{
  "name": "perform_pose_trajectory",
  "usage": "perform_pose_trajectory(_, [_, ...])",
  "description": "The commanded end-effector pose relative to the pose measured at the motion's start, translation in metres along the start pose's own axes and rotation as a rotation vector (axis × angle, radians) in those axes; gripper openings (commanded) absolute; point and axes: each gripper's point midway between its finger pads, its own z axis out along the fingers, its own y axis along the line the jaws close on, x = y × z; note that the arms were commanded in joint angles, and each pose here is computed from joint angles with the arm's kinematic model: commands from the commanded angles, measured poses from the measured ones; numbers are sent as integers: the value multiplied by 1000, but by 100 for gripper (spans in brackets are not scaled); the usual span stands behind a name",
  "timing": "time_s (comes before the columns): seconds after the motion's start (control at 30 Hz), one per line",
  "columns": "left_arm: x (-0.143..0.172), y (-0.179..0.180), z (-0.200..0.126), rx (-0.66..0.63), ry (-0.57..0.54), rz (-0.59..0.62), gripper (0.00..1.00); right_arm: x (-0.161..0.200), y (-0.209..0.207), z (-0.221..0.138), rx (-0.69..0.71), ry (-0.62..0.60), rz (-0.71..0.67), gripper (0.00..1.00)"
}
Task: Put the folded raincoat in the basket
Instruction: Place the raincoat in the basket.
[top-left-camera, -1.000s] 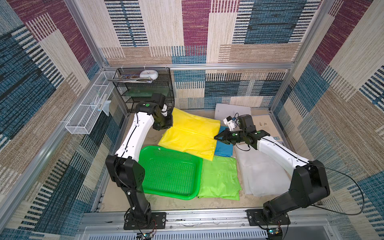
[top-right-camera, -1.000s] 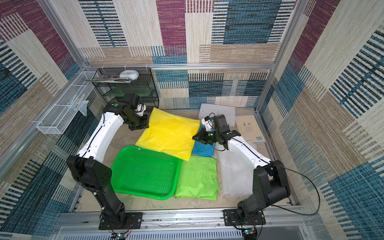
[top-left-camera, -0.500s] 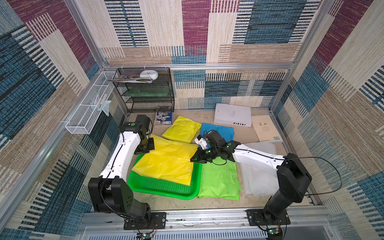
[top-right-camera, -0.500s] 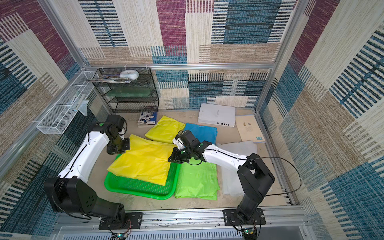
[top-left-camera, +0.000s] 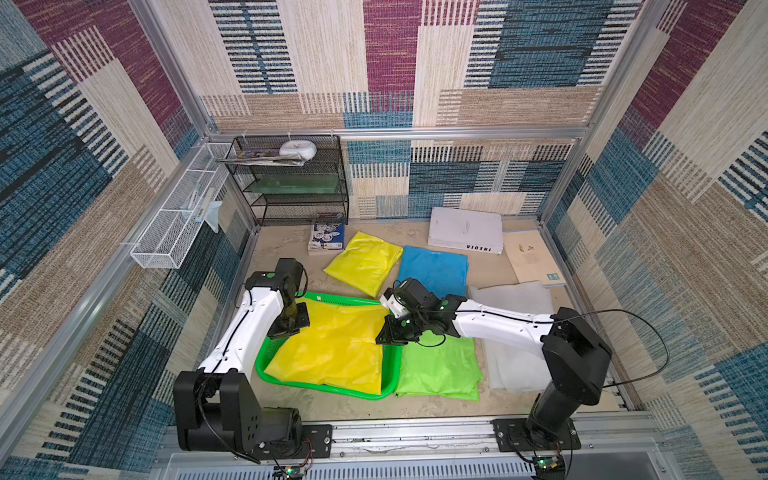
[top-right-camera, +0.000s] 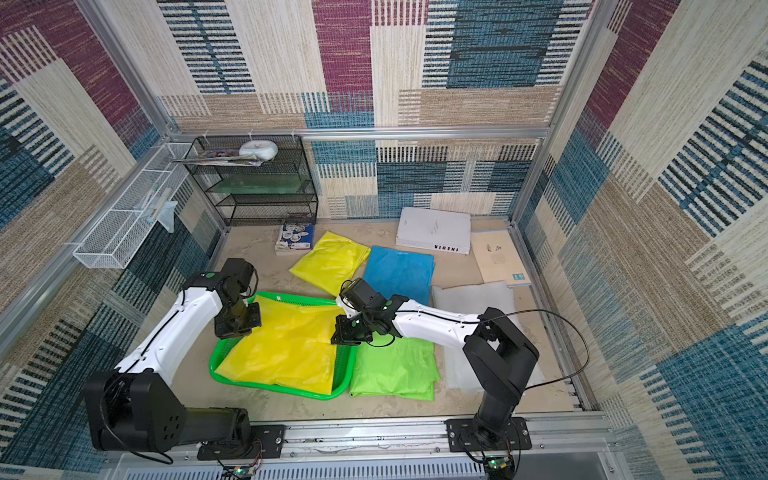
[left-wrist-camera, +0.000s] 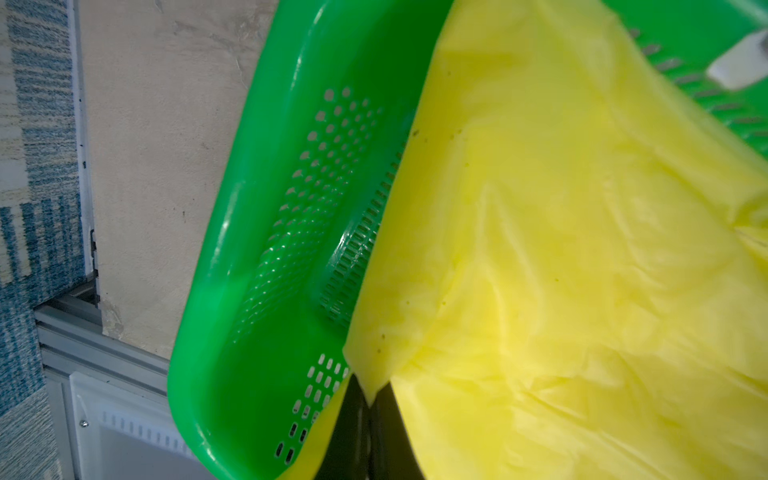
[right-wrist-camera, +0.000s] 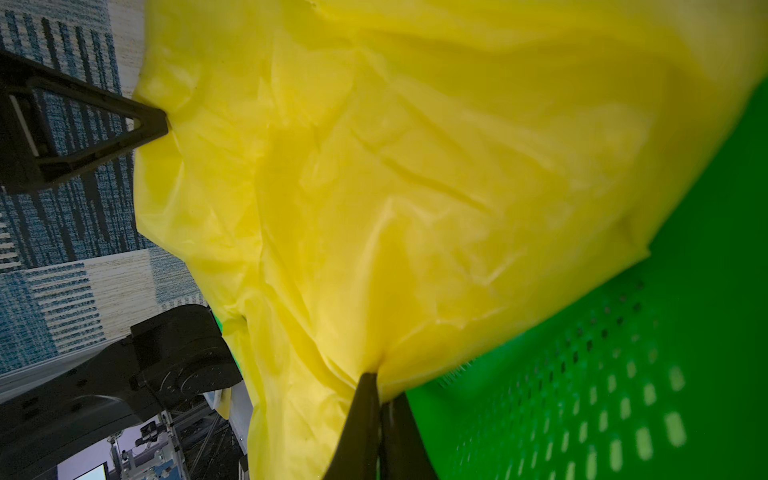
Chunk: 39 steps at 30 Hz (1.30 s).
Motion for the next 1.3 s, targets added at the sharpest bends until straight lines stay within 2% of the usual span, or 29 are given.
perform_pose_trajectory(0.0, [-13, 3, 8, -40, -37, -34, 0, 0, -15, 4, 60, -13, -4, 0])
perform_pose_trajectory(0.2, [-4, -8, 29, -5, 42, -42, 0, 4, -28, 10, 97, -7, -12, 0])
perform_pose_trajectory(0.4, [15, -14, 24, 67, 41, -76, 0, 10, -46, 1, 177, 29, -81, 0])
perform_pose_trajectory(0.5, [27, -36, 15, 146, 42, -58, 0, 15, -68, -13, 235, 58, -107, 0])
perform_pose_trajectory(0.67, [50, -66, 17, 187, 50, -64, 0, 16, -107, -45, 283, 75, -73, 0])
perform_pose_trajectory(0.87, [80, -127, 16, 265, 53, 21, 0, 8, -139, -88, 336, 52, -53, 0])
perform_pose_trajectory(1.0, [77, -129, 12, 231, 20, 56, 0, 2, -129, -100, 272, 12, -50, 0])
perform_pose_trajectory(1.1, [69, -117, 9, 161, -14, 82, 0, 3, -119, -95, 211, 30, -24, 0])
perform_pose_trajectory(1.27, [69, -103, 13, 87, -27, 100, 0, 3, -119, -85, 195, 27, 19, 0])
